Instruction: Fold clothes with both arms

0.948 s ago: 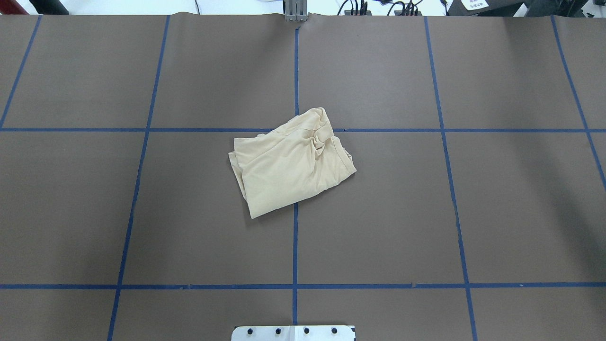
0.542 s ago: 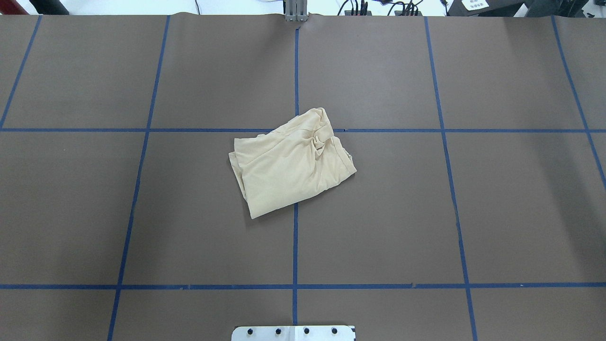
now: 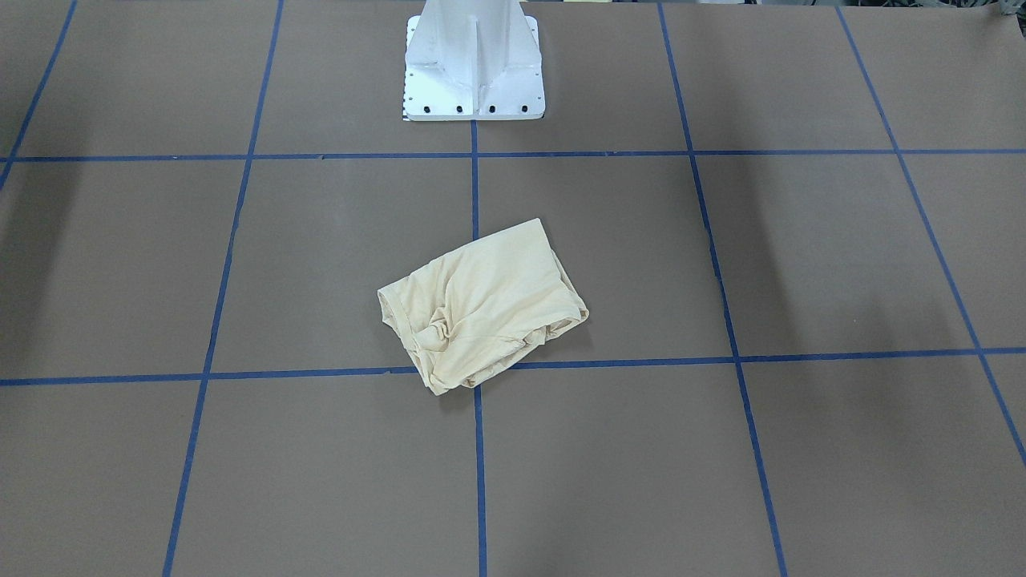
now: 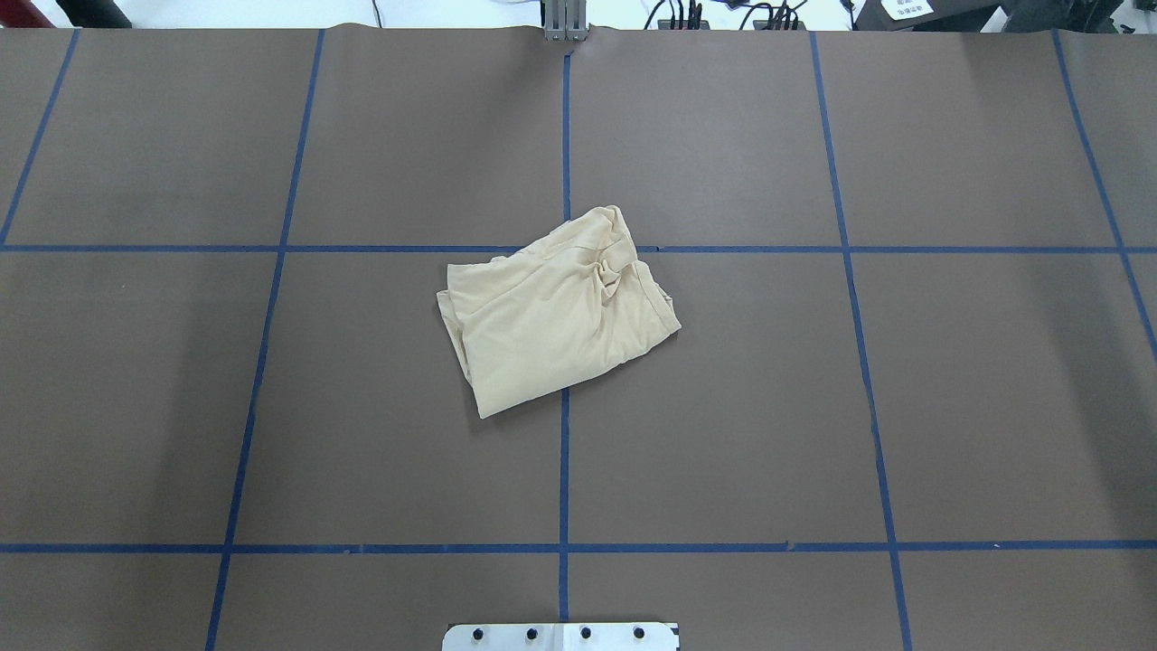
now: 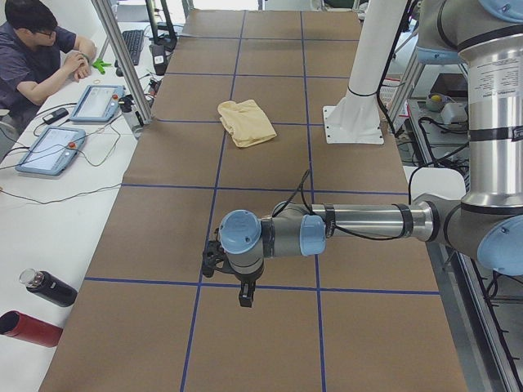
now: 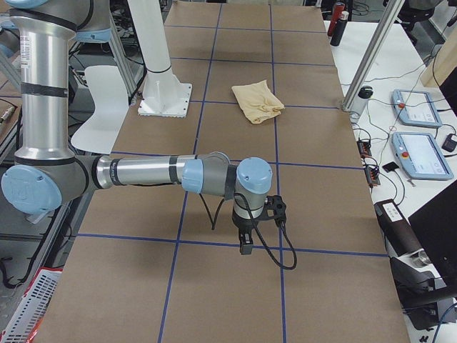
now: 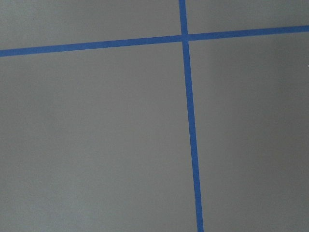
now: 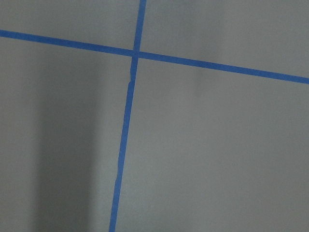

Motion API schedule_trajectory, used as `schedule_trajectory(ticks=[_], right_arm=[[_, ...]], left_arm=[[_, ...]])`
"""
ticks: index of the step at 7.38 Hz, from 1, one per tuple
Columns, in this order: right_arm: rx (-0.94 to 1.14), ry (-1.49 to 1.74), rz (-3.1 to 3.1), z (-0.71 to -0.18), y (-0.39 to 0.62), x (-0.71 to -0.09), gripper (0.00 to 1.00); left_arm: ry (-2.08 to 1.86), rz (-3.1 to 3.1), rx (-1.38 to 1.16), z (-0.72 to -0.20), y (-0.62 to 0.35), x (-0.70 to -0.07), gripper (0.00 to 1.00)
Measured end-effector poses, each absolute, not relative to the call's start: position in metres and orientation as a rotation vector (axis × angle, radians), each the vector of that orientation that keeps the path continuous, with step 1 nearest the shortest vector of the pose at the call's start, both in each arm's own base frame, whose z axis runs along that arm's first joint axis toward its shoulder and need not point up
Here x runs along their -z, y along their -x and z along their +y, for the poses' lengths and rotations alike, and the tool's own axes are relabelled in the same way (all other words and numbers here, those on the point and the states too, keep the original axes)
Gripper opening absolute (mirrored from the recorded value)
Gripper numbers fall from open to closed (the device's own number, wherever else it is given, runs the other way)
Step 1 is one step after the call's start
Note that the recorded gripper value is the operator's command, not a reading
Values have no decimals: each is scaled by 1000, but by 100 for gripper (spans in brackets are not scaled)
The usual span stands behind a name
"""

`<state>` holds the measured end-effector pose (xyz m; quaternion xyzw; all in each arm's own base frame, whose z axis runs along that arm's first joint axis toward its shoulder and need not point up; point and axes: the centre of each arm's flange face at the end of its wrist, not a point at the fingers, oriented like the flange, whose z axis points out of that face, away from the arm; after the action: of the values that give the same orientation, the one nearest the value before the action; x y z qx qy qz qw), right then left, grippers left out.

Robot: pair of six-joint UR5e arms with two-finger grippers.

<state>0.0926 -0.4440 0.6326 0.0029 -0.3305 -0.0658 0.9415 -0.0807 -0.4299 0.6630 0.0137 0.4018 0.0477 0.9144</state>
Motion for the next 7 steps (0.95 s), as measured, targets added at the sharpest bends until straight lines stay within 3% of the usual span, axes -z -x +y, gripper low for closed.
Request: schedule_trajectory(ticks=[7], right_arm=[[128,3,-706,-433,-90,-637,100]], left_arm=[[-141,734,-159,-461,87,-610,100]])
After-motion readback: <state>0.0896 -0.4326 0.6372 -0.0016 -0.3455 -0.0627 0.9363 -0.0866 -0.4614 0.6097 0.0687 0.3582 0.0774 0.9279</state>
